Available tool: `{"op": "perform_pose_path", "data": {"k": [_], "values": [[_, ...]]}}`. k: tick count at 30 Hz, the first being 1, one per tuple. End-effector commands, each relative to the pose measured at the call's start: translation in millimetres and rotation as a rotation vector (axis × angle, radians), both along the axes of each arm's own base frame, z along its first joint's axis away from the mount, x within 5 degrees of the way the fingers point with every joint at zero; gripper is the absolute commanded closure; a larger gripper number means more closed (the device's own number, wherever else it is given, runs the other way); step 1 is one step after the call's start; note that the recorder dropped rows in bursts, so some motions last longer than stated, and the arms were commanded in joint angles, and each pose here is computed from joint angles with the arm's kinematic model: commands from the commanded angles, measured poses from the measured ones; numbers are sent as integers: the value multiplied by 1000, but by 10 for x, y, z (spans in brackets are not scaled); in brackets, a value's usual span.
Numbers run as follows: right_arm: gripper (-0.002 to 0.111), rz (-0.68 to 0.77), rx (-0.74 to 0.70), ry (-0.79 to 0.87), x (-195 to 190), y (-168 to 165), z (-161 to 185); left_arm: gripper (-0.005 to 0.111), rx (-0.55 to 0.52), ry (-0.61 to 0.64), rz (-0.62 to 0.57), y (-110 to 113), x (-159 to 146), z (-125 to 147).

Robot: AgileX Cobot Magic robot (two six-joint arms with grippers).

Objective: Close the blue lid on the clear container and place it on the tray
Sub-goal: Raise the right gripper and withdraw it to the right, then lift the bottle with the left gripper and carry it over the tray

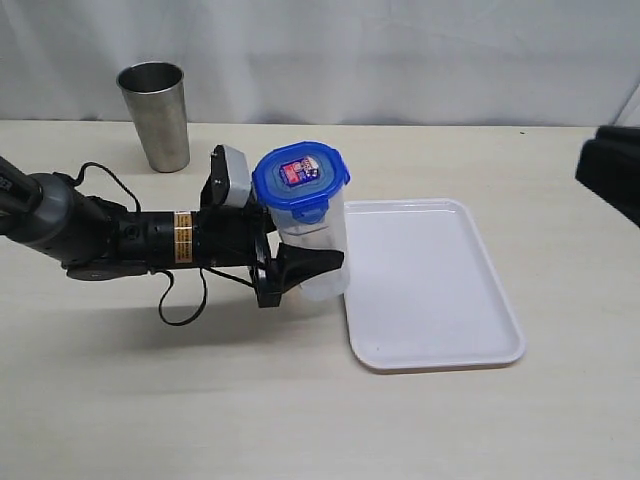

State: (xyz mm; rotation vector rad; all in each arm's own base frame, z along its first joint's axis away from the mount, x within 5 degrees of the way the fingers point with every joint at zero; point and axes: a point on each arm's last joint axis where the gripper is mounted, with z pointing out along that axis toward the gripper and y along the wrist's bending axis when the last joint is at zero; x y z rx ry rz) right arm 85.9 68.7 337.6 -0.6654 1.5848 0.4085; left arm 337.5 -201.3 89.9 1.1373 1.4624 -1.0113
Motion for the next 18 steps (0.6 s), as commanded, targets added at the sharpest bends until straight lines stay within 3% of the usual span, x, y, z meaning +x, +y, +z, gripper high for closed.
{"op": "perform_pose_path", "data": {"k": [1,6,12,15,18], "values": [[103,0,39,0,-155,-123,-138,107,85,27,37,-117,14,-24],[103,0,61,-39,-239,-193,-151,107,162,37,49,-266,48,-13],[103,0,67,-47,-250,-202,-143,107,205,-83,81,-298,112,445],[103,0,67,-47,-250,-202,-143,107,429,-190,200,-390,200,672],[103,0,66,-48,-250,-202,-143,107,535,-305,213,-653,213,821]]}}
